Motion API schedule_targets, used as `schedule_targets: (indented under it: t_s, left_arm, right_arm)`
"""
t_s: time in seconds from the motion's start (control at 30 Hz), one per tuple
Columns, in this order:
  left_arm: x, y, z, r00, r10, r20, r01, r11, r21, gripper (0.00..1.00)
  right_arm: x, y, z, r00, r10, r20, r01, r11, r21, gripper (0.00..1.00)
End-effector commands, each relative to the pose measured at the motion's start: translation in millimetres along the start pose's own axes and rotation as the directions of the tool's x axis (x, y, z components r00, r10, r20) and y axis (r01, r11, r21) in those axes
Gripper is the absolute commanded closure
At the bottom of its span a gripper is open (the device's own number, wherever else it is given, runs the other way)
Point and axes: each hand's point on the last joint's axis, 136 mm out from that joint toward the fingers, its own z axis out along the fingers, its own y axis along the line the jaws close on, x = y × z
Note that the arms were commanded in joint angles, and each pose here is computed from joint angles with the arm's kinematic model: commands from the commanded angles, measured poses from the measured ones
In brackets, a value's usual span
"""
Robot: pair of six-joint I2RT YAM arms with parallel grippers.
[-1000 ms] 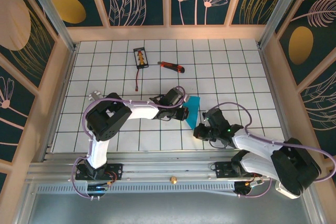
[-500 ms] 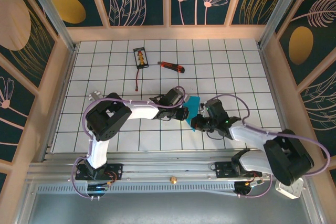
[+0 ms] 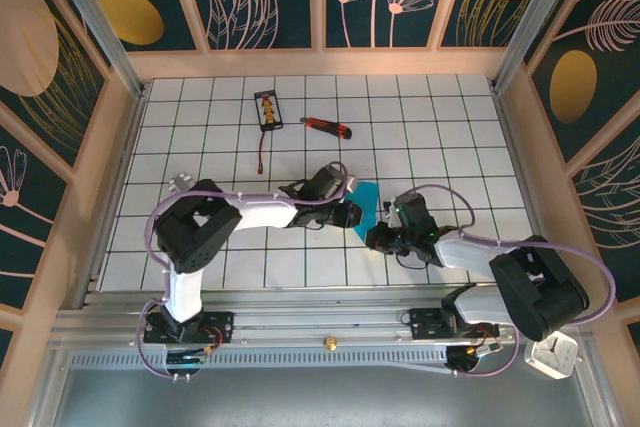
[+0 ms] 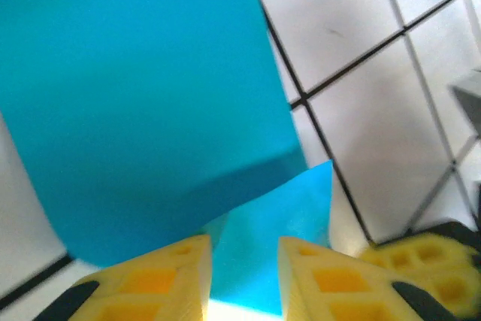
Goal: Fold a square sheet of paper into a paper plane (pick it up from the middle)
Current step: Third fold the triangle at the center of the table.
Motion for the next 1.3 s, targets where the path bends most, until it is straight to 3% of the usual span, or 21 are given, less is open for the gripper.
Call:
schedule_targets:
  t_s: [0.0,0.1,0.23,0.7,0.93,1.27]
  left_arm:
    - [6,-21,-16,0.993,-0.117,0.01,0.114,0.984,0.134,0.7]
    - [20,-25,-12,0.989,-0.146,-0.038,0.15,0.976,0.156,0.87]
    - [29,-37,-3,0.988,-0.133,-0.083,0.146,0.972,0.184,1.0]
    - [24,-23,23,0.985,-0.149,-0.087,0.159,0.98,0.119,1.0]
    - [30,5,31,0.987,-0.136,-0.087,0.135,0.991,-0.014,1.0]
    - [20,35,27,0.987,-0.152,-0.048,0.149,0.986,-0.068,1.0]
  right_arm:
    - [24,-31,0,0.997,0.048,-0.061,-0.042,0.994,0.102,1.0]
    - [25,-32,0,0.997,0.045,-0.065,-0.038,0.993,0.107,1.0]
    - [25,-33,1,0.997,0.045,-0.068,-0.037,0.993,0.114,1.0]
    - [28,-40,0,0.995,0.063,-0.076,-0.051,0.988,0.147,1.0]
    - [33,-46,-1,0.992,0.092,-0.085,-0.076,0.982,0.171,1.0]
    - [41,-54,0,0.987,0.12,-0.109,-0.096,0.975,0.202,1.0]
